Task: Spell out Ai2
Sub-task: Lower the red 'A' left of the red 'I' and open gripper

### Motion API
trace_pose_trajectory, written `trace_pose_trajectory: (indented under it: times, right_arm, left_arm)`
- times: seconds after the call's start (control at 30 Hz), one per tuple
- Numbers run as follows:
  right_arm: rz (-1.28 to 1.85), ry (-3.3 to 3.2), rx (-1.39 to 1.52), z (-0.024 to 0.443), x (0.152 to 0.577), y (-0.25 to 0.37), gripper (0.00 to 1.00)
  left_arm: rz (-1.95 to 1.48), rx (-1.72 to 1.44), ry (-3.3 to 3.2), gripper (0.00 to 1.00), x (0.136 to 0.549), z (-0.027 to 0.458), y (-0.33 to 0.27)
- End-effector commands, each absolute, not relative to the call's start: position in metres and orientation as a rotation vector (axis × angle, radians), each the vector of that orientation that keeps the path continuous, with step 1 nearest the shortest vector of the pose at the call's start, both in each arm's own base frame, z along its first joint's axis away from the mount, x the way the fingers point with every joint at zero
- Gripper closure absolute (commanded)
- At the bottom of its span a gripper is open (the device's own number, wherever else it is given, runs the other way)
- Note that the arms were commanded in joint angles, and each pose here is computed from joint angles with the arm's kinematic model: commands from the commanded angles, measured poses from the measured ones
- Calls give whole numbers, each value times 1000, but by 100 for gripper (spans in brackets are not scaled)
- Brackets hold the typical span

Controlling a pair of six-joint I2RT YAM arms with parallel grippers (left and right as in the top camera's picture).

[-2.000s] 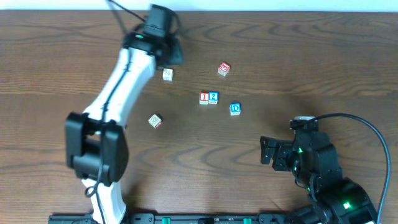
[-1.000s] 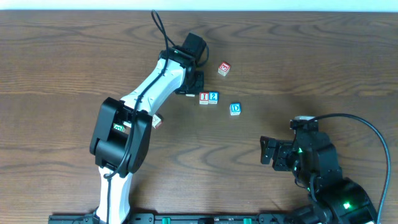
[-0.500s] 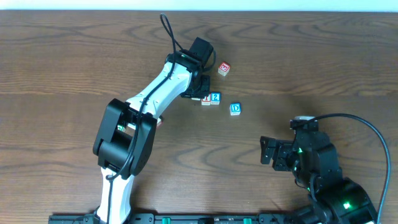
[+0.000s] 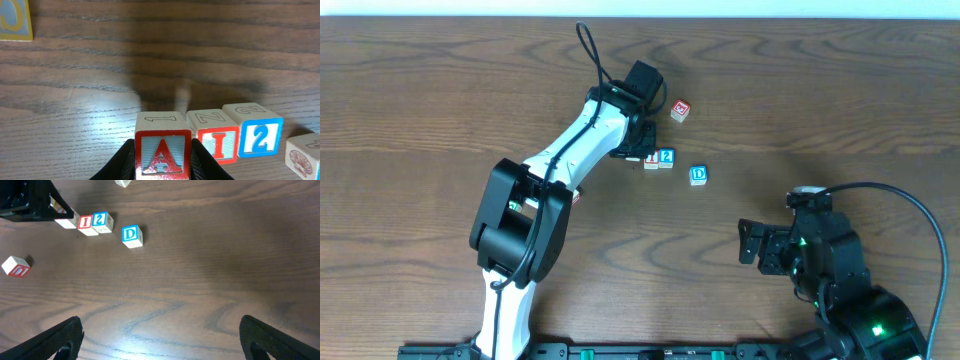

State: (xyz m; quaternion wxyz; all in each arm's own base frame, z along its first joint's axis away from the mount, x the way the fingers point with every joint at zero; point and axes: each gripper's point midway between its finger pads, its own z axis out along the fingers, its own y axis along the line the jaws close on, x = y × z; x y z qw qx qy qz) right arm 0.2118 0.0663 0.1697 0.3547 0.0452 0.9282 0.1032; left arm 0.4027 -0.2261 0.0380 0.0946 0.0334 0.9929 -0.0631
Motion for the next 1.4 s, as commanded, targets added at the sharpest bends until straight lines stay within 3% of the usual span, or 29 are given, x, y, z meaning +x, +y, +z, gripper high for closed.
trace_pose_trajectory:
  times: [0.0, 0.57, 0.77, 1.0, 1.17, 1.37]
  right_arm:
    - [264, 2395, 128, 169, 212, 64, 1]
    - [264, 2395, 128, 169, 212, 64, 1]
    - [264, 2395, 128, 169, 212, 64, 1]
    - [264, 2395, 128, 169, 212, 64, 1]
    - [264, 2395, 128, 169, 212, 64, 1]
    - [264, 2395, 128, 169, 212, 64, 1]
  left_arm:
    - [-149, 50, 2967, 94, 397, 29, -219]
    - [-214, 52, 2970, 94, 395, 28, -228]
    - [-214, 52, 2970, 78, 395, 28, -228]
    - [-214, 52, 2970, 73, 395, 28, -228]
    - [-214, 52, 2970, 62, 395, 28, -228]
    - [-213, 52, 2970, 61, 395, 28, -228]
